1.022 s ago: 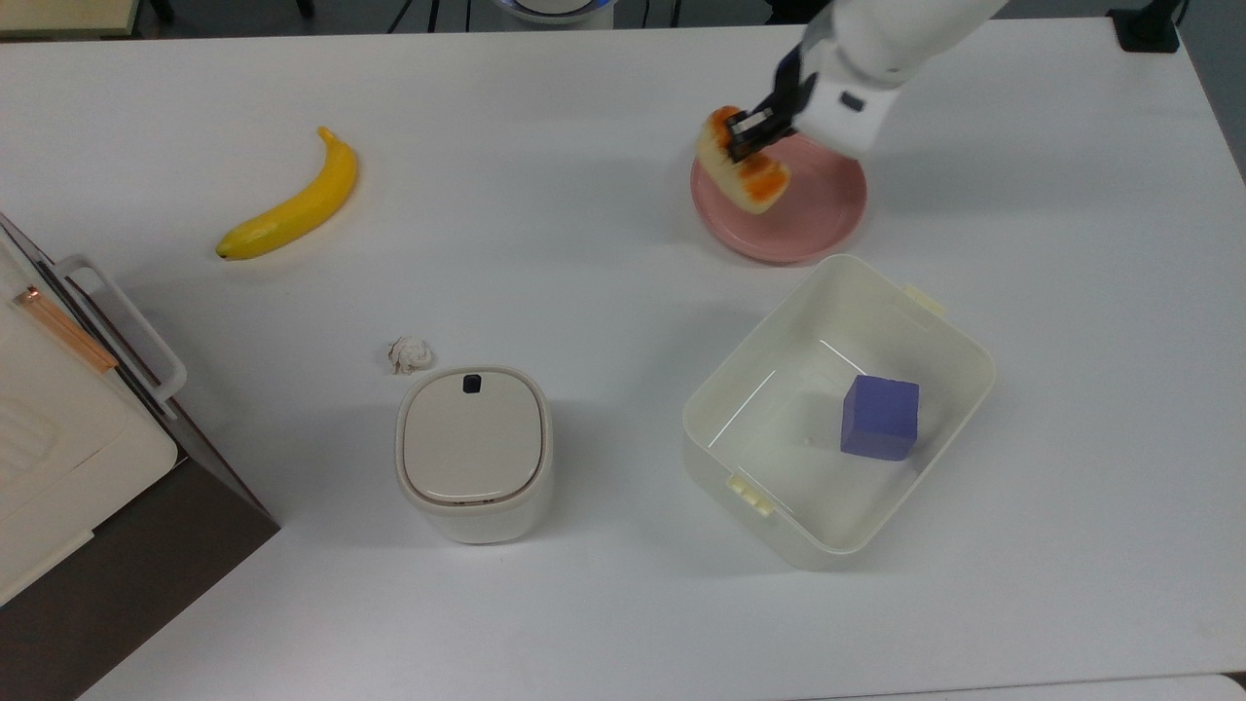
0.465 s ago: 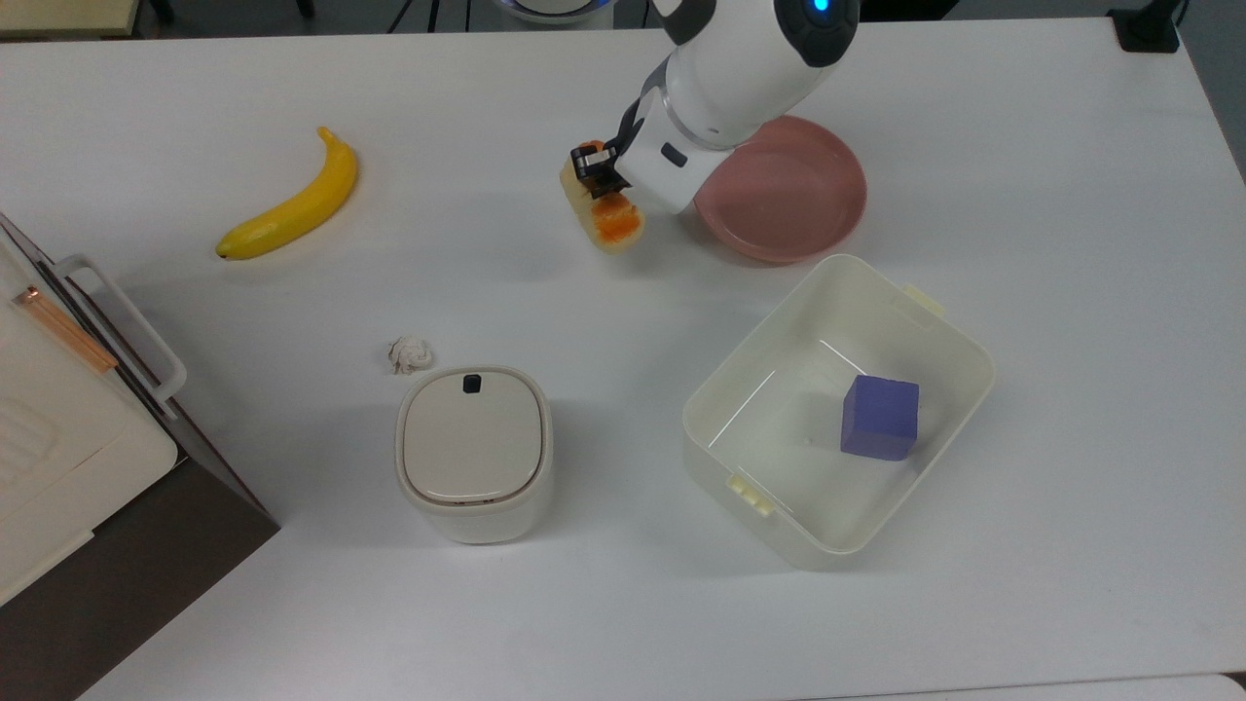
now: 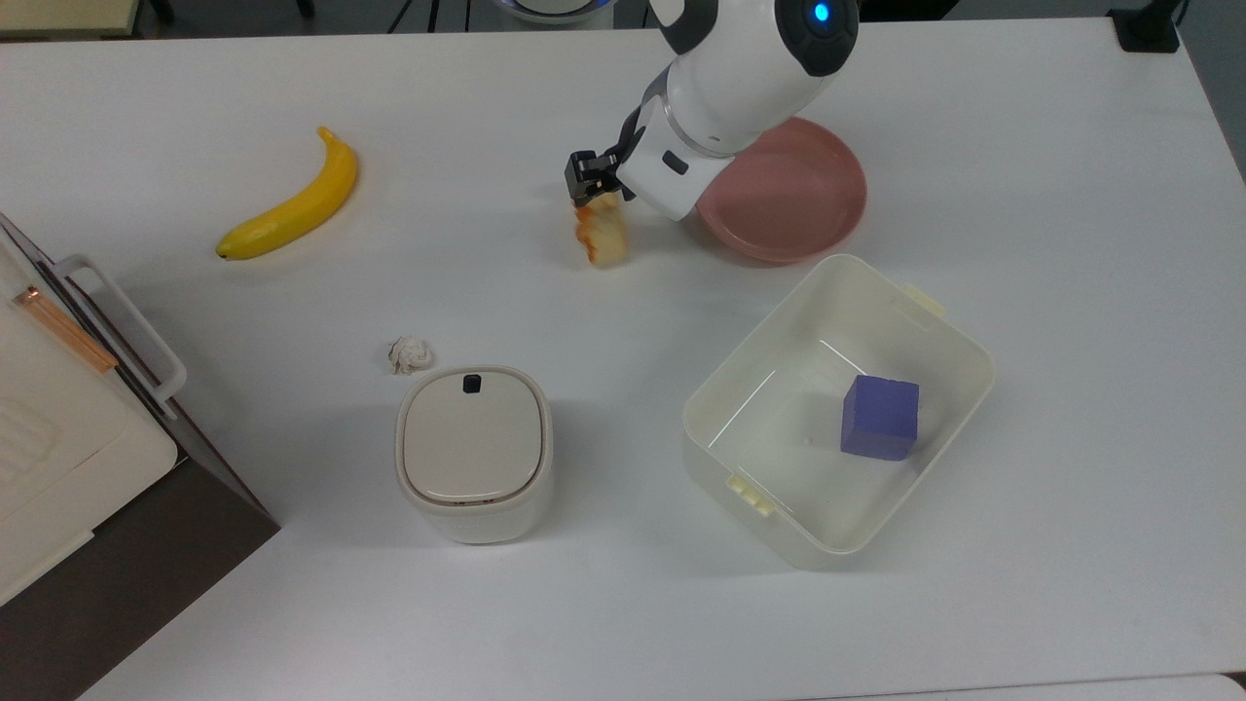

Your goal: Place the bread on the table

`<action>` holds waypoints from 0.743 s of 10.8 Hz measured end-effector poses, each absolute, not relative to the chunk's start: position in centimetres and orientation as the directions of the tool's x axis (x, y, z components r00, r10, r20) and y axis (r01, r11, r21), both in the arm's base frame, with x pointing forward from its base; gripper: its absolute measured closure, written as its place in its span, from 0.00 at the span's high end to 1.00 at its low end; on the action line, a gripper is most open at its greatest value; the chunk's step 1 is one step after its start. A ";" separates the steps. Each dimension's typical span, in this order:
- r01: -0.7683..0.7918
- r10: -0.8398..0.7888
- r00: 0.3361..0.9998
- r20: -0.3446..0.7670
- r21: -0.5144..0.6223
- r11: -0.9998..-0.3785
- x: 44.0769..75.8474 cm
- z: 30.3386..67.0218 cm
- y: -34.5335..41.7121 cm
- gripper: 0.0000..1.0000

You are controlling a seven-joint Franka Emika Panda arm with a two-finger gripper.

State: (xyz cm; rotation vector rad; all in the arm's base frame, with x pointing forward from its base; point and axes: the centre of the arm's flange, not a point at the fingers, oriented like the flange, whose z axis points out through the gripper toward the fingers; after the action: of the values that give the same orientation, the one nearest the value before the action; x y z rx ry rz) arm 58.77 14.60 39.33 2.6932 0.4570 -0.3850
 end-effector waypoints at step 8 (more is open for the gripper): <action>-0.018 -0.030 0.998 -0.057 0.207 -0.978 61.1 53.3 1.6 1.00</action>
State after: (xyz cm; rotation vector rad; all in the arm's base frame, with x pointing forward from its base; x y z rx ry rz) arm 61.07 1.65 53.31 2.9323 -0.0356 -0.0876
